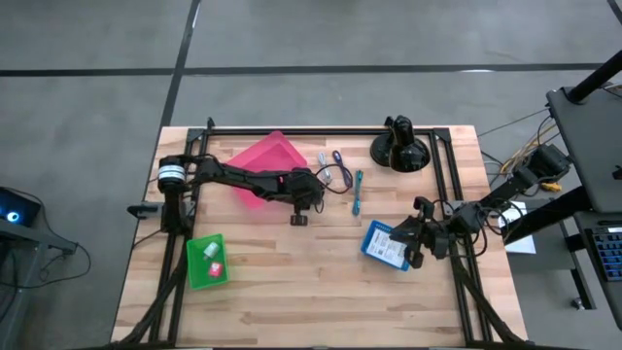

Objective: Pick and place items into bin
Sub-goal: Put the black charger cable into the red bin

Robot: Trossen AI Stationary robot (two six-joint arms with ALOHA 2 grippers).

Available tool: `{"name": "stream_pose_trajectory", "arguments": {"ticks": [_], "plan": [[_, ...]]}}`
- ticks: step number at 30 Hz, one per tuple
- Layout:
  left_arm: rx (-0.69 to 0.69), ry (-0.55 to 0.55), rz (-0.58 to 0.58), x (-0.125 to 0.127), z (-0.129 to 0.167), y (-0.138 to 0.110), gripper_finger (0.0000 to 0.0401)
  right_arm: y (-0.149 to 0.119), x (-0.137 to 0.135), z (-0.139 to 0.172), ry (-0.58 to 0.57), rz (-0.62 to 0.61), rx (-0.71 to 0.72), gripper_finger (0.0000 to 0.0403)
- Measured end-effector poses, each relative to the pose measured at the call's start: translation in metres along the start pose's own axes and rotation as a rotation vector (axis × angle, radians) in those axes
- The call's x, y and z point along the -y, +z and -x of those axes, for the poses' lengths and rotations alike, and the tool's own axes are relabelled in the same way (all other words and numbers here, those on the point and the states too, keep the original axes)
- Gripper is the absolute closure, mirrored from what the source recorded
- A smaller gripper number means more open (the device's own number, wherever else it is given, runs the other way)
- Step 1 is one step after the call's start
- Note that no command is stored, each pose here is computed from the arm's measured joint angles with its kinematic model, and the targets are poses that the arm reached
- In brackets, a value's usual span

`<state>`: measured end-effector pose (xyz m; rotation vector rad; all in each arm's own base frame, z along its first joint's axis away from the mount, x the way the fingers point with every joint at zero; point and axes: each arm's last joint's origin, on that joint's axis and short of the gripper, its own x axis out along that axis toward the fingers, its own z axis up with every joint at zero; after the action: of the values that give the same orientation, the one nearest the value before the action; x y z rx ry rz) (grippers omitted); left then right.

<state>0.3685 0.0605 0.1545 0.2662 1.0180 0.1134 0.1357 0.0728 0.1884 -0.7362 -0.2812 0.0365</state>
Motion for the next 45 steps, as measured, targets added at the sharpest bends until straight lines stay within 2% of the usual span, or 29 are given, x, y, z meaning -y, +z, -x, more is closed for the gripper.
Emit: {"name": "stream_pose_trajectory", "arguments": {"ticks": [10, 19, 25, 29, 34, 38, 45], "plan": [[0.049, -0.006, 0.0, -0.001, 0.017, 0.007, 0.0386, 0.0, 0.0, 0.0, 0.0, 0.001, -0.004, 0.0351], [0.178, -0.135, -0.068, 0.019, 0.047, 0.023, 0.0386, -0.001, 0.0, 0.0, -0.001, 0.002, -0.01, 0.0351], [0.254, -0.149, -0.123, 0.028, 0.073, 0.031, 0.0386, -0.001, 0.0, 0.0, -0.014, 0.002, -0.024, 0.0351], [0.268, -0.116, -0.086, 0.024, 0.094, 0.031, 0.0386, -0.001, 0.0, 0.0, -0.015, 0.004, -0.026, 0.0351], [0.224, -0.051, -0.006, 0.018, 0.119, 0.024, 0.0386, -0.001, 0.0, 0.0, -0.015, 0.005, -0.025, 0.0351], [0.192, 0.034, 0.07, 0.013, 0.134, 0.018, 0.0386, -0.001, 0.0, 0.0, -0.015, 0.005, -0.025, 0.0351], [0.075, 0.206, 0.087, 0.002, 0.146, 0.004, 0.0386, -0.001, 0.0, 0.0, -0.015, 0.006, -0.025, 0.0351]]}}
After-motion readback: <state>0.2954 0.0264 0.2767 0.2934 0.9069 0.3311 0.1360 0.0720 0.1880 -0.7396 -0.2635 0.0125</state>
